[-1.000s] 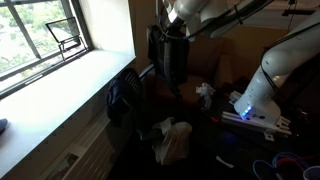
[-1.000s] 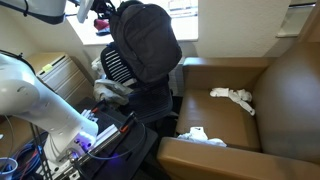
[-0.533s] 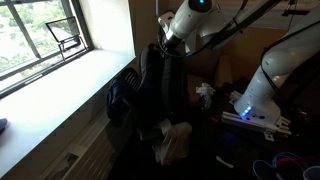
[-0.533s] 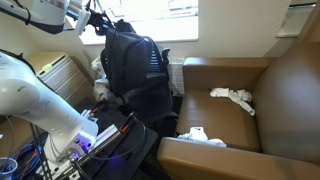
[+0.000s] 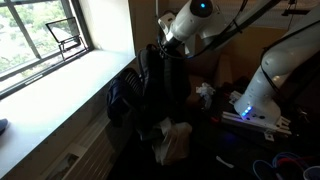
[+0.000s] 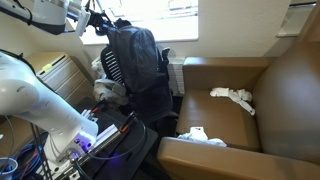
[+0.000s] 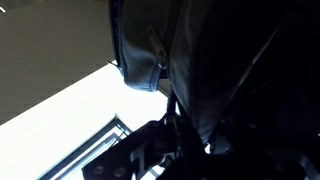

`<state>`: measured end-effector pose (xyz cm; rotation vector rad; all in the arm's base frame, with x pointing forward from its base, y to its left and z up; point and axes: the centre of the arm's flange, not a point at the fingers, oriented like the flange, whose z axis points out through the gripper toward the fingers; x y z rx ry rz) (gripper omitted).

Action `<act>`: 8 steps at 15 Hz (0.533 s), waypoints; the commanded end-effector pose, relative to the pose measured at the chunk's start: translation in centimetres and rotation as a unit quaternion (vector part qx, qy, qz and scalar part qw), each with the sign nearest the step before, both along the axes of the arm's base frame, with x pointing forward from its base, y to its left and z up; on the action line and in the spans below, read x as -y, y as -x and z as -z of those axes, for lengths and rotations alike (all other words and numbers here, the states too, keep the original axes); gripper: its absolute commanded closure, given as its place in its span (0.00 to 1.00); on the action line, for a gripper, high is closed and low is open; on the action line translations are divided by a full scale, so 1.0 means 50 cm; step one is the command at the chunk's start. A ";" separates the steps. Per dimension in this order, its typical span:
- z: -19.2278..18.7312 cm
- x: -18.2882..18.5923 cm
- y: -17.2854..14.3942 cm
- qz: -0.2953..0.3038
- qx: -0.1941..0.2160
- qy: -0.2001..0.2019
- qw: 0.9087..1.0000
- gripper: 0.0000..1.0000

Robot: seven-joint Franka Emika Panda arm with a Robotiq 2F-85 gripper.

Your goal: Take the bag from the brown chair and place it on the black chair

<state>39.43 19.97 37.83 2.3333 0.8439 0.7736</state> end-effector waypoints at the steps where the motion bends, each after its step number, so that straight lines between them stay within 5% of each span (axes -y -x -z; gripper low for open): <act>1: 0.018 -0.070 0.020 -0.053 0.068 0.042 0.995 0.96; 5: 0.121 -0.205 0.089 -0.152 0.095 0.093 0.979 0.96; 6: 0.142 -0.227 0.108 -0.175 0.109 0.106 0.973 0.60; 7: 0.088 -0.179 0.125 -0.148 0.085 0.080 0.982 0.83; 8: 0.104 -0.200 0.143 -0.162 0.095 0.085 0.978 0.78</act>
